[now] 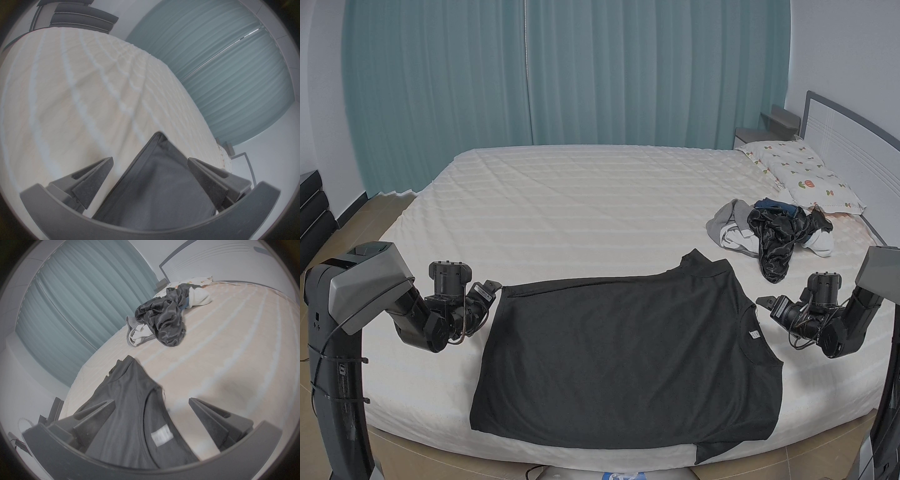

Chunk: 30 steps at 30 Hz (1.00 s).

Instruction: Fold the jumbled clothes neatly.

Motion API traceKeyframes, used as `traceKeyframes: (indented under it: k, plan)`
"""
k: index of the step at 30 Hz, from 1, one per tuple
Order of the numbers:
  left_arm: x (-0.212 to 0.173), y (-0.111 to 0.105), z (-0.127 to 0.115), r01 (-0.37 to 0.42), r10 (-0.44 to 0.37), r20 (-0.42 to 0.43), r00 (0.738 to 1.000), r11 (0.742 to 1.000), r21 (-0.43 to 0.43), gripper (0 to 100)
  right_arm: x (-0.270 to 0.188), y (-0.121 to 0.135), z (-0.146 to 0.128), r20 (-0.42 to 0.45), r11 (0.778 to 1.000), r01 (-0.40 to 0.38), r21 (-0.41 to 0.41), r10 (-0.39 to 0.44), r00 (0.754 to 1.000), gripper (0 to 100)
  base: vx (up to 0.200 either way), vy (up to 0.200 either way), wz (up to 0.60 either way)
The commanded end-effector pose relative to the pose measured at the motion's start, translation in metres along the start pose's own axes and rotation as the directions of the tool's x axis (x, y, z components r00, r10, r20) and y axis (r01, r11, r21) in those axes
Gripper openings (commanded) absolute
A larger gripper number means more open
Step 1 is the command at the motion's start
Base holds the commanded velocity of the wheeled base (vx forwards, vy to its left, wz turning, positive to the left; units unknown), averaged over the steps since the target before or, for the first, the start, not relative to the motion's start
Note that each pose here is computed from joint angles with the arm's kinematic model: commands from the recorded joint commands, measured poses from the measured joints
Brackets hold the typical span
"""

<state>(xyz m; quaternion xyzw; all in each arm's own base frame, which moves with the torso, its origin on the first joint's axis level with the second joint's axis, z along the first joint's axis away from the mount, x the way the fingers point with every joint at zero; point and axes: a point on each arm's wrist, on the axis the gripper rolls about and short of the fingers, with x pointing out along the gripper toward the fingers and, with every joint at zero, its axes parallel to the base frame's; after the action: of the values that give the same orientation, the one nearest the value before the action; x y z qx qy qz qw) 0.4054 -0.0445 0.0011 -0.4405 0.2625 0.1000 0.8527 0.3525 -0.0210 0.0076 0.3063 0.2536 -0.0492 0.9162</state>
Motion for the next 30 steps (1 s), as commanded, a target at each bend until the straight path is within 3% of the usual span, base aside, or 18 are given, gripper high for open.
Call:
traceKeyframes:
  k: [1,6,10,25,30]
  plan:
    - [-0.021,0.015,-0.015,-0.035,0.036,-0.044,0.998,0.999,0.013,100,-0.025,0.001,-0.001,0.013,1.0,-0.018,0.003,0.018,1.0,100,0.0,0.0,0.0]
    - [-0.037,0.028,-0.026,-0.021,0.022,-0.063,0.998,1.0,0.016,100,-0.03,-0.003,-0.008,-0.001,1.0,-0.01,0.003,0.01,1.0,100,0.0,0.0,0.0]
    - [-0.053,0.037,-0.042,-0.004,0.007,-0.081,0.997,0.999,0.034,100,-0.035,-0.007,-0.016,-0.026,1.0,-0.01,0.008,0.01,1.0,100,-0.2,0.0,0.0]
    - [-0.077,0.05,-0.049,-0.02,0.023,-0.089,0.996,0.999,0.036,100,-0.058,-0.012,-0.035,-0.08,1.0,-0.002,-0.01,0.002,0.997,100,-0.013,0.0,0.0]
    - [-0.078,0.052,-0.049,-0.027,0.03,-0.09,0.995,0.999,0.033,100,-0.07,-0.018,-0.047,-0.152,0.999,-0.012,-0.041,0.005,0.988,100,0.0,0.0,0.0]
